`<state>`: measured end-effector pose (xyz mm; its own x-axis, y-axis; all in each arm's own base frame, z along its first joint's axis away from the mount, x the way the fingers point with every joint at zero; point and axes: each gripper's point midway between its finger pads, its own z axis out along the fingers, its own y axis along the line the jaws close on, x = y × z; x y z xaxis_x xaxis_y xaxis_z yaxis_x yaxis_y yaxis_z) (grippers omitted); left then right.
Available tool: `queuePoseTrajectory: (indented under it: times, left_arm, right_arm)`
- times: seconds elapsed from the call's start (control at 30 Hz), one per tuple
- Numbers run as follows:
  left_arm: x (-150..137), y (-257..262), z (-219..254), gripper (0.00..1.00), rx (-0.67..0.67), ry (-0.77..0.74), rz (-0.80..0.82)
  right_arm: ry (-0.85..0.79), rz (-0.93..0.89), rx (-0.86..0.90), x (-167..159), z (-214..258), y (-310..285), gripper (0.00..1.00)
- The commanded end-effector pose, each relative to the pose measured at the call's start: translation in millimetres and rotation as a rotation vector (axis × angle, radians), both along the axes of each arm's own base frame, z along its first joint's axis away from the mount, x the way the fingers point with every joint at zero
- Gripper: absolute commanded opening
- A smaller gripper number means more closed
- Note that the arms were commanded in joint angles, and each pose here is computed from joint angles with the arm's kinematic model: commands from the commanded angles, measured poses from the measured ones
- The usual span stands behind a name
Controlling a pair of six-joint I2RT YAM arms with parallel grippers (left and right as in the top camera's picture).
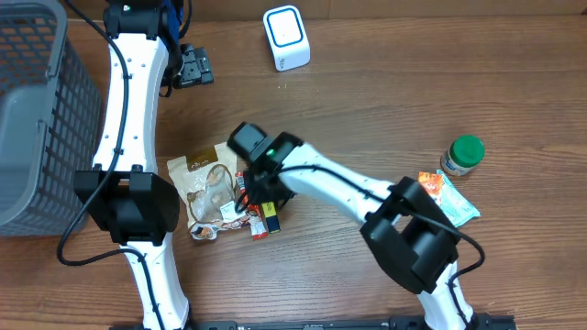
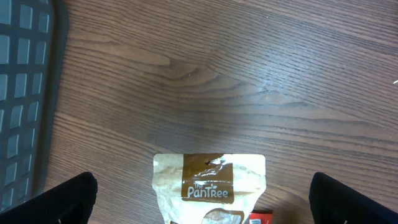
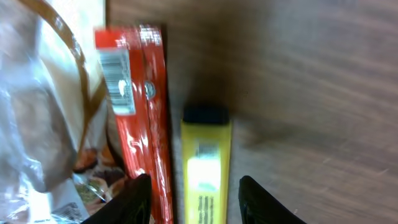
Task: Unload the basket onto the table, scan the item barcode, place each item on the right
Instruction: 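Move the right gripper left over the yellow stick, then lower the right gripper and grasp the yellow stick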
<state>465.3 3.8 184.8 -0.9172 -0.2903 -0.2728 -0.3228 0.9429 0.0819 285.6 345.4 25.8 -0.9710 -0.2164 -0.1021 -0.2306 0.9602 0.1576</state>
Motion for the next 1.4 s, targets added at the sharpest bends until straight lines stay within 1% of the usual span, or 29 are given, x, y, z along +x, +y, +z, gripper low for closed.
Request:
queuePoseTrajectory:
  times: [0.0,0.17,0.4,0.53,0.67,0.7,0.8,0.87,1.0,1.1,1.2,1.3,1.37]
  left_arm:
    - [0,3,4,1.00,0.017,-0.007,-0.016]
    - [0,3,4,1.00,0.017,-0.007,-0.016]
    - [0,3,4,1.00,0.017,-0.007,-0.016]
    - [0,3,4,1.00,0.017,-0.006,-0.016]
    - [0,3,4,1.00,0.017,-0.007,-0.016]
    - [0,3,4,1.00,0.017,-0.007,-0.016]
    - [0,3,4,1.00,0.017,-0.007,-0.016]
    - [0,3,4,1.00,0.017,-0.007,-0.016]
    - [0,3,4,1.00,0.017,-0.007,-0.016]
    - [0,3,4,1.00,0.017,-0.007,-0.016]
    - [0,3,4,1.00,0.018,-0.007,-0.016]
    - [0,3,4,1.00,0.018,-0.007,-0.016]
    - [0,3,4,1.00,0.017,-0.007,-0.016]
  right_arm:
    - [-0.027,-0.079,-0.062,5,-7,-11,0.46]
    - [-0.001,-0.097,-0.089,0,-9,-18,0.40]
    - [0.042,-0.099,-0.134,-12,-14,-29,0.43]
    - [0.100,-0.087,-0.098,-24,-22,-25,0.44]
    - [0.105,-0.087,-0.096,-27,-30,-26,0.45]
    - [0.104,-0.092,-0.094,-26,-30,-26,0.45]
    - [0.093,-0.103,-0.079,-23,-30,-23,0.35]
    - [0.082,-0.128,-0.086,-20,-30,-24,0.32]
    - [0.051,-0.149,-0.104,-12,-30,-30,0.31]
    - [0.055,-0.138,-0.106,-4,-30,-39,0.29]
    - [0.092,-0.144,-0.090,6,-30,-53,0.30]
    - [0.152,-0.125,-0.019,13,-28,-59,0.35]
    - [0.183,-0.115,0.018,16,-26,-63,0.35]
